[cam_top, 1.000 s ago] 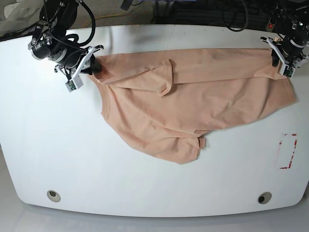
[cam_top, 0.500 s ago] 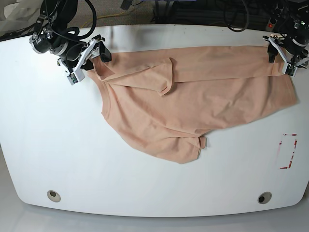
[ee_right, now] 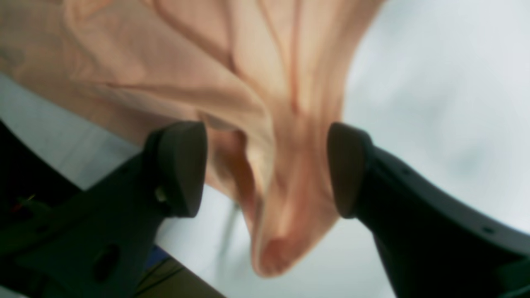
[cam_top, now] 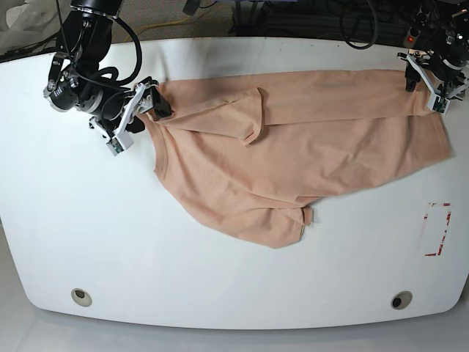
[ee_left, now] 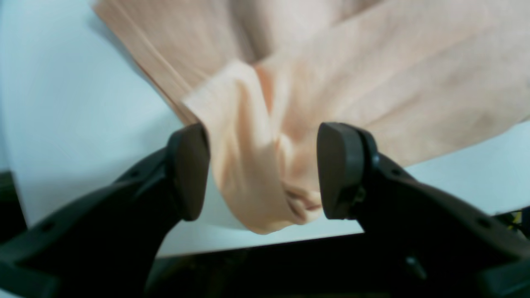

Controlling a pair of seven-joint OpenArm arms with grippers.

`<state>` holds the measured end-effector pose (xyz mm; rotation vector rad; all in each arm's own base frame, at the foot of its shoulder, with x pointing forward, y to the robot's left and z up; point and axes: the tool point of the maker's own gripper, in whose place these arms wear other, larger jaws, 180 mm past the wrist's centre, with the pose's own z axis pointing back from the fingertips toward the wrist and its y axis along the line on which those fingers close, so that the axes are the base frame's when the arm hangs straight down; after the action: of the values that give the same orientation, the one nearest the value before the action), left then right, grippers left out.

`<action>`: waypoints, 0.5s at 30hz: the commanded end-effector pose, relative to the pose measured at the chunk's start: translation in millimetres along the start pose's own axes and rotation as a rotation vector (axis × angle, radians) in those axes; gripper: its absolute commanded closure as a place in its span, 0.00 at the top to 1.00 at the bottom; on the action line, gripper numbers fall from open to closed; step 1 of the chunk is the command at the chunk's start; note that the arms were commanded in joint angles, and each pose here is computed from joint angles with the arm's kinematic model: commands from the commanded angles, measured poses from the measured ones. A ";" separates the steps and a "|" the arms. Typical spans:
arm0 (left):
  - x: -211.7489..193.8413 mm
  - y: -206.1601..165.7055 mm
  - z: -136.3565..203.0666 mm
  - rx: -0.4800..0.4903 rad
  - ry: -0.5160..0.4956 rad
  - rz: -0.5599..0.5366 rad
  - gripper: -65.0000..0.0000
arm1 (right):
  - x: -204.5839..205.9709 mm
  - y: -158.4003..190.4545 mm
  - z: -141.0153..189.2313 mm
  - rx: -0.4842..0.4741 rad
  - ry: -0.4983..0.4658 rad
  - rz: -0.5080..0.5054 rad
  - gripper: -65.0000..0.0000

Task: Fold the T-shirt properly
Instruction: 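Stretch the shirt between grippers and lay it flat on the table, then open both grippers and release the shirt edge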

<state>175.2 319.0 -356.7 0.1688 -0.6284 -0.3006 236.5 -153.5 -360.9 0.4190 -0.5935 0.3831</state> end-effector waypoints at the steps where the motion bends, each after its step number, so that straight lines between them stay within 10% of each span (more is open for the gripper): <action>1: 3.5 16.5 0.6 0.034 -0.019 0.019 0.59 | 0.3 2.8 -3.9 0.027 0.002 0.008 0.67; 9: -11.4 28.3 -6.7 0.049 0.000 0.102 0.54 | 8.6 6.4 -6.0 0.037 -0.043 0.008 0.45; 15: -16.3 24.5 -11.2 0.040 0.014 0.114 0.17 | 18.7 5.7 -6.7 0.038 -0.076 0.013 0.04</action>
<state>173.6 342.5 -373.5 0.1567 -0.6191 -0.1676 242.4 -140.1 -364.8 0.4676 -0.6147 0.3841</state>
